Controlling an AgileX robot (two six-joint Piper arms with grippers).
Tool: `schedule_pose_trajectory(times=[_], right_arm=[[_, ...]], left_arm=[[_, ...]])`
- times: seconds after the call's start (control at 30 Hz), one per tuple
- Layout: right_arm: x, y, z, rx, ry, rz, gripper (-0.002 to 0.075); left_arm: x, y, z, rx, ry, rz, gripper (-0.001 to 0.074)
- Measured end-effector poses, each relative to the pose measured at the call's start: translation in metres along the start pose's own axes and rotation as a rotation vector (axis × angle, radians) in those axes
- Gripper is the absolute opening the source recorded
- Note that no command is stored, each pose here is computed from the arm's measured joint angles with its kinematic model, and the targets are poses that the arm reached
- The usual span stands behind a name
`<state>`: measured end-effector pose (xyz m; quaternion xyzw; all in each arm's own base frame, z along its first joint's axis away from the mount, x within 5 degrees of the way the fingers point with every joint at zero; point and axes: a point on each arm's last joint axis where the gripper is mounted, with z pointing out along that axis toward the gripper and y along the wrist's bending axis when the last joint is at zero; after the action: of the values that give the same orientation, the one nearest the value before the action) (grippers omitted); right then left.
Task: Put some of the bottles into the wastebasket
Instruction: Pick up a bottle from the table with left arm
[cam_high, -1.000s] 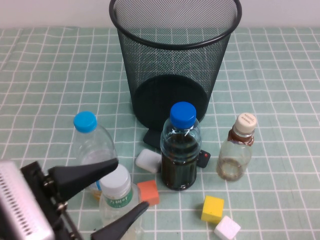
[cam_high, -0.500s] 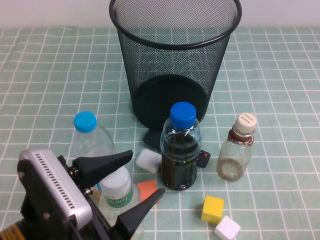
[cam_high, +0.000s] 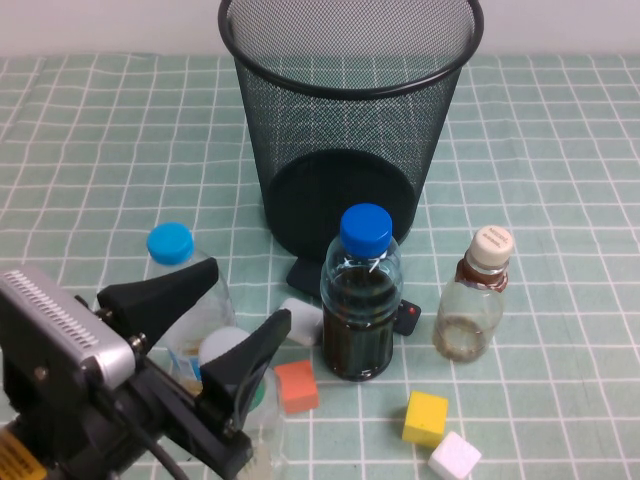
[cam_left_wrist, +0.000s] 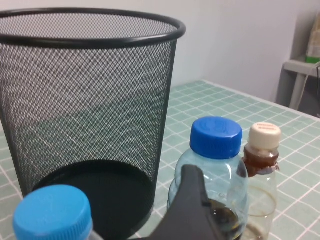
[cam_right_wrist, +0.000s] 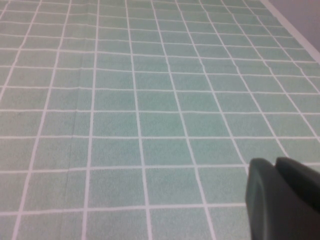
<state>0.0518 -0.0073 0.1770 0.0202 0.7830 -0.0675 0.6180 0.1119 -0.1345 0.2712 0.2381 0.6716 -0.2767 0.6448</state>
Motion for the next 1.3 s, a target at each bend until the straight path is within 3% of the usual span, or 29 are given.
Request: schedule_pose_trajectory(times=[0.53, 0.63, 0.7, 0.83, 1.0, 1.3], right_arm=[[0.0, 0.0, 0.0, 0.0, 0.0, -0.002, -0.0007], [0.0, 0.0, 0.0, 0.0, 0.0, 0.0, -0.0007], [0.0, 0.0, 0.0, 0.0, 0.0, 0.0, -0.0007], [0.0, 0.0, 0.0, 0.0, 0.0, 0.0, -0.0007], [0.0, 0.0, 0.0, 0.0, 0.0, -0.002, -0.0007], [0.0, 0.0, 0.0, 0.0, 0.0, -0.002, -0.0007]], left_arm=[[0.036, -0.003, 0.021, -0.025, 0.218, -0.005, 0.0501], [0.039, -0.004, 0.021, -0.018, 0.248, -0.012, 0.0442], [0.041, -0.005, 0.02, -0.008, 0.269, -0.013, 0.0321], [0.035, -0.012, 0.021, 0.05, 0.32, -0.031, 0.0327], [0.003, -0.03, 0.027, 0.193, 0.387, -0.066, 0.0327], [-0.11, -0.059, 0.035, 0.449, 0.377, -0.021, 0.0327]])
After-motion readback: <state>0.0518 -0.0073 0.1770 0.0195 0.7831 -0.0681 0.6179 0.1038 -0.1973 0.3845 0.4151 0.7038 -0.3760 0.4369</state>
